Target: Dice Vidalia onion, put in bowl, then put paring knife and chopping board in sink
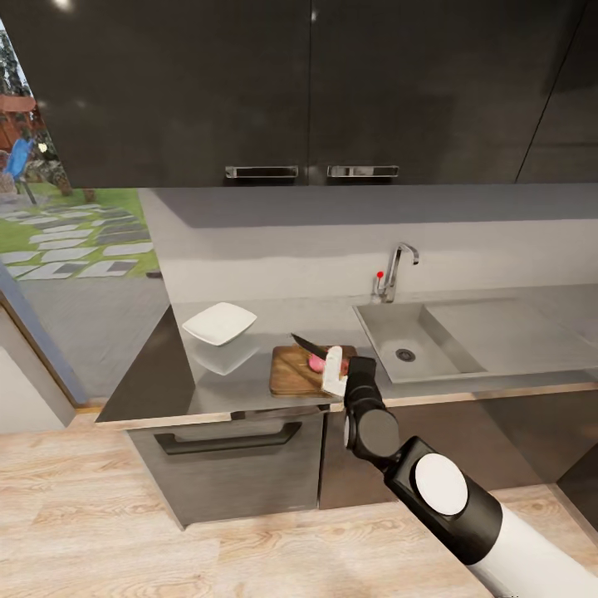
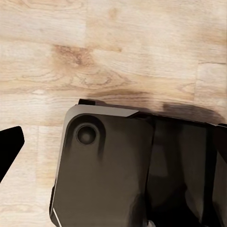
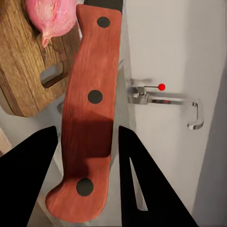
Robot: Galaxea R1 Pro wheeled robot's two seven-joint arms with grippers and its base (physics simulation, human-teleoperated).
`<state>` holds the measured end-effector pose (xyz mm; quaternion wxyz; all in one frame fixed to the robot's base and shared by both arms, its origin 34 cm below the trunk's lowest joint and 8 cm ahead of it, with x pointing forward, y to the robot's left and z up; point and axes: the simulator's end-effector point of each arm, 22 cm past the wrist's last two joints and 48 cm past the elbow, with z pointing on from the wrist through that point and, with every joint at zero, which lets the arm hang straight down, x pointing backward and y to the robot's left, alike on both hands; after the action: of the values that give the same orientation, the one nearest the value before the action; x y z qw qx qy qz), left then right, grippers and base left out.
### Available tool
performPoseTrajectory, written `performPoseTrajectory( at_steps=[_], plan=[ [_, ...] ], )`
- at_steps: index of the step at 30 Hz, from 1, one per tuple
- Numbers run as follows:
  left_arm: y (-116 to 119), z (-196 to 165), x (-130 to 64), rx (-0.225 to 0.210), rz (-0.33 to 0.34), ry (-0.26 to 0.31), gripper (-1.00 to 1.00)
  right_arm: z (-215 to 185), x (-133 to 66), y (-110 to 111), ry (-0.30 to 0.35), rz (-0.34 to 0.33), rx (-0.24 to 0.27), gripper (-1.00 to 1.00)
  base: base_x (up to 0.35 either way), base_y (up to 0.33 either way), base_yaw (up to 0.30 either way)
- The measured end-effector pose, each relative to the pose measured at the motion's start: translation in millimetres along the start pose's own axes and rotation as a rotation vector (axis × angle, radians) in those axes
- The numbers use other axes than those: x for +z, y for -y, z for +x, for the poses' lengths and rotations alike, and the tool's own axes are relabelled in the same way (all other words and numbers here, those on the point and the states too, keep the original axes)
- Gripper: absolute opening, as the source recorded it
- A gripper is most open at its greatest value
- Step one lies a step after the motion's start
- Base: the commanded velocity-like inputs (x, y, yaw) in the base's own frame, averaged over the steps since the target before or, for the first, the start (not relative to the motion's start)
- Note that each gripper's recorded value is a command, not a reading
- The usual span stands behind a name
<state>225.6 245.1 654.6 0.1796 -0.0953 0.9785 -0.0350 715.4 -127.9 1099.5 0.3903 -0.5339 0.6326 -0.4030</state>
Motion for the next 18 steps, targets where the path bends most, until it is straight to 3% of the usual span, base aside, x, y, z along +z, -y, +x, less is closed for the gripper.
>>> performPoseTrajectory(
  at_steps=[6,18],
  plan=[
    [0,0,0.0,0.001,0.001,0.001,1.00,15,3.6,24,-0.018,0.023,0.069,-1.00,0.001,-0.001,0.000],
    [11,2,0.2,-0.009,0.012,-0.001,1.00,4,0.6,30,-0.001,0.024,0.104,-1.00,0.047,-0.055,0.000]
  ],
)
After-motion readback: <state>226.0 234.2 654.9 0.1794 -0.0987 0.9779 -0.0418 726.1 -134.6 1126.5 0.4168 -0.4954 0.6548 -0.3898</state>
